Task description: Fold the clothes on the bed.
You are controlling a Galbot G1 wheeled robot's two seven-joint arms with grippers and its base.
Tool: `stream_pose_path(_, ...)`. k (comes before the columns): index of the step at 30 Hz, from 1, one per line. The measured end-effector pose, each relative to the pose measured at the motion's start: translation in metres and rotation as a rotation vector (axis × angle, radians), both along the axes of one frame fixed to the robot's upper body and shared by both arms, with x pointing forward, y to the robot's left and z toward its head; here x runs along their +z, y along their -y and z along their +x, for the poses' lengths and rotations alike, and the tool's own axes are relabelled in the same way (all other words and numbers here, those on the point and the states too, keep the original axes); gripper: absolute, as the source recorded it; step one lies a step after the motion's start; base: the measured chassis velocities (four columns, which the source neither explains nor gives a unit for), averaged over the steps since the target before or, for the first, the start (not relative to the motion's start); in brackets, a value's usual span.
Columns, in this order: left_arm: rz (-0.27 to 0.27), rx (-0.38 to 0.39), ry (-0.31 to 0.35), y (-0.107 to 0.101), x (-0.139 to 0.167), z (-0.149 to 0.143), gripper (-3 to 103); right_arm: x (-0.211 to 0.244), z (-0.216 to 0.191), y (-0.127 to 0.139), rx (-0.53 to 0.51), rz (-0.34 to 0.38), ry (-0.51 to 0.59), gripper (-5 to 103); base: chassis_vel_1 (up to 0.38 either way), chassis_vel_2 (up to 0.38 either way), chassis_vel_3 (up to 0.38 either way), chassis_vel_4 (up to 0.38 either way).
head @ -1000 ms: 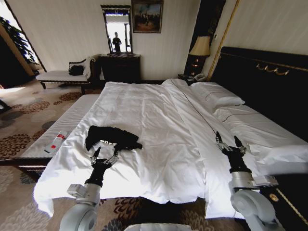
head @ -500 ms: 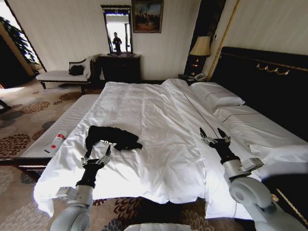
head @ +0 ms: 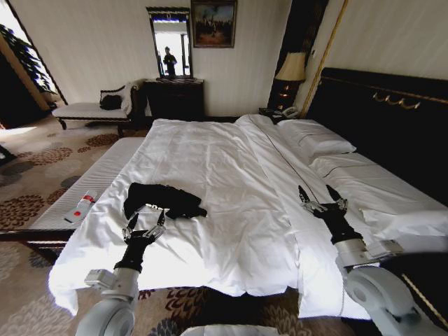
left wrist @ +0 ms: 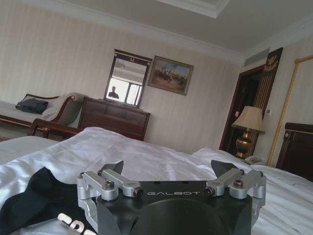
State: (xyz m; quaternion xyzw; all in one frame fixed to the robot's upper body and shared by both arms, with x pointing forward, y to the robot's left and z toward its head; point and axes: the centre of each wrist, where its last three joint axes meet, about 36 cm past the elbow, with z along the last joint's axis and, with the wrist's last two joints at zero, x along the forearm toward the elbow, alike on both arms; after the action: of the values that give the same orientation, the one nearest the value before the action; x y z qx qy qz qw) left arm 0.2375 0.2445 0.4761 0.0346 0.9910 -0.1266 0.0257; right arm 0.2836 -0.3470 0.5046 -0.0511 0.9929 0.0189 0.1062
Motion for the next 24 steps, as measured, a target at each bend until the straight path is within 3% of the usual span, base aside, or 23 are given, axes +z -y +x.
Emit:
stream_pose_path(7, -0.051, -0.040, 0.035, 0.015, -0.006, 0.002, 100, -0.009, -0.026, -0.006, 0.014, 0.014, -0.033, 100, 0.000, 0.000, 0.000, 0.000)
stream_pose_path(10, -0.072, -0.058, 0.043, 0.023, -0.011, 0.008, 100, -0.017, -0.036, -0.004, -0.006, -0.013, -0.051, 100, 0.000, 0.000, 0.000, 0.000)
stream_pose_path(24, -0.030, -0.085, 0.043, 0.024, -0.019, 0.007, 100, -0.035, -0.043, -0.006, -0.043, -0.015, -0.050, 100, 0.000, 0.000, 0.000, 0.000)
